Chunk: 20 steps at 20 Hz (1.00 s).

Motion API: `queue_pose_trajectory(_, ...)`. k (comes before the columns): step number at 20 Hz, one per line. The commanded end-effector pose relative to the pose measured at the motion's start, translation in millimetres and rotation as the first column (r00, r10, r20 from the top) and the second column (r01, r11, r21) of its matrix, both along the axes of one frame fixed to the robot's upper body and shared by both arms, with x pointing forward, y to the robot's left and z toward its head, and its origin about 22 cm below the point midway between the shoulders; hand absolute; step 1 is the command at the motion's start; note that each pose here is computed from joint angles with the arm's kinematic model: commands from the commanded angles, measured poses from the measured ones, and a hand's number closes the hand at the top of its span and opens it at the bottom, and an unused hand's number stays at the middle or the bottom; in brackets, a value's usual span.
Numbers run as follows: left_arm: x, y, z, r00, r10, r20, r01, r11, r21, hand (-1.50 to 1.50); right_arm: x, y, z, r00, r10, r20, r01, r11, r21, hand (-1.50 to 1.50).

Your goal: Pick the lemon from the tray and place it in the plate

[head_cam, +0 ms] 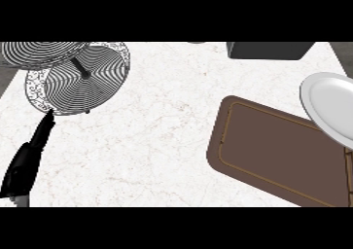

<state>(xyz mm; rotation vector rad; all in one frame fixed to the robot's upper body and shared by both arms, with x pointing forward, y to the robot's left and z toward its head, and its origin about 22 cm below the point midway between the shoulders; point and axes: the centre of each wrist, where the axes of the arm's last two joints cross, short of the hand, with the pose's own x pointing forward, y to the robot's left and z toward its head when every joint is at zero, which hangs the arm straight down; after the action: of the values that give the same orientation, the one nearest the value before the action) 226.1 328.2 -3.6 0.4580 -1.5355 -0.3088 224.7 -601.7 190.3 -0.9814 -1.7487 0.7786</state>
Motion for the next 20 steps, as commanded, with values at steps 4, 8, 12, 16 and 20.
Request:
queue_pose_trajectory(4,-6.8,8,-3,1.0,-0.008,-0.018,0.008,1.0,-0.004,0.0,60,37,-2,0.994,0.1,-0.046,-0.096,0.992,0.079,1.5)
queue_pose_trajectory(8,-4.2,-3,3,1.0,-0.012,-0.005,0.011,1.0,-0.015,0.0,87,61,-30,0.988,0.119,-0.099,-0.109,0.989,0.101,1.5)
queue_pose_trajectory(12,-3.5,1,10,1.0,0.001,-0.002,-0.001,1.0,0.006,0.0,119,94,-29,0.969,0.123,-0.216,-0.117,0.992,0.041,1.5)
queue_pose_trajectory(16,-3.7,4,-6,1.0,0.002,0.002,-0.002,1.0,0.002,0.0,137,120,-50,0.948,0.143,-0.284,-0.141,0.99,0.028,1.5)
queue_pose_trajectory(20,-11.0,-2,-10,1.0,-0.003,-0.004,0.003,1.0,-0.004,0.0,143,133,-84,0.937,0.153,-0.315,-0.143,0.988,0.056,1.5)
